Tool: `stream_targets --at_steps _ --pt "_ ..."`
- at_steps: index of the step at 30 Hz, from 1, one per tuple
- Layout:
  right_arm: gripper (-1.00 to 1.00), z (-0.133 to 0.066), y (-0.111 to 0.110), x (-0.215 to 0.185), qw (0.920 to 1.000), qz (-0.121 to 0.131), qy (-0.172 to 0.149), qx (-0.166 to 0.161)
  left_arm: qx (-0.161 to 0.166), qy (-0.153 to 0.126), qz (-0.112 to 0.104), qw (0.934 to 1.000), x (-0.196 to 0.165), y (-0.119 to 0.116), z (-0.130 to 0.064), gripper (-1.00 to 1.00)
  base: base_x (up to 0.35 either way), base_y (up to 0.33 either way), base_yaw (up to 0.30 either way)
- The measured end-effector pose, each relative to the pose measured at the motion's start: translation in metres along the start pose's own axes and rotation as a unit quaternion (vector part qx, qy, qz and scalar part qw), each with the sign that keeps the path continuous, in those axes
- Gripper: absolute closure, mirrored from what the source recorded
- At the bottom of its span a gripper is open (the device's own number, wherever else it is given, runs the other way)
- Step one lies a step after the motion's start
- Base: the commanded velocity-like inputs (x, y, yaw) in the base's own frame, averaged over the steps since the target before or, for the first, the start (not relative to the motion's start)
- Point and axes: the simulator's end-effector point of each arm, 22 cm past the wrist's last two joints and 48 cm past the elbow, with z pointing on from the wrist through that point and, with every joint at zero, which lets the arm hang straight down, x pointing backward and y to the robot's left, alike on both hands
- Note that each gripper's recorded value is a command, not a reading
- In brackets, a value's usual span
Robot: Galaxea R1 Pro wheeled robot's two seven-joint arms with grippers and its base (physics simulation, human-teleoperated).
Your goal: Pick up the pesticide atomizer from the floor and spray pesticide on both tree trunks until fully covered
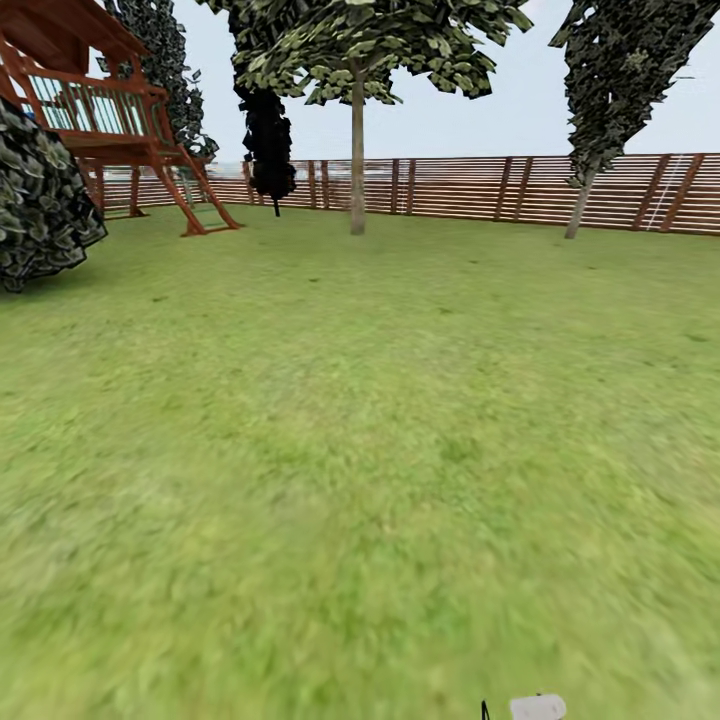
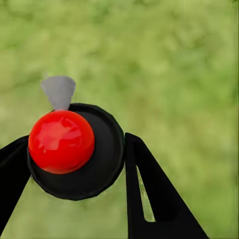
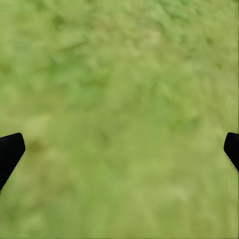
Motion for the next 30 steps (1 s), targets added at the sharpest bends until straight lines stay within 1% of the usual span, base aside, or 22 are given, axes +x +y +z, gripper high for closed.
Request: stream_targets --at_steps 30 --pt "-1.0 0.0 0.0001 0.0 1.0 0.0 0.0 0.0 0.0 0.0 0.0 1.0 0.0001 0.0 0.0 1.0 0.338 0.0 0.0"
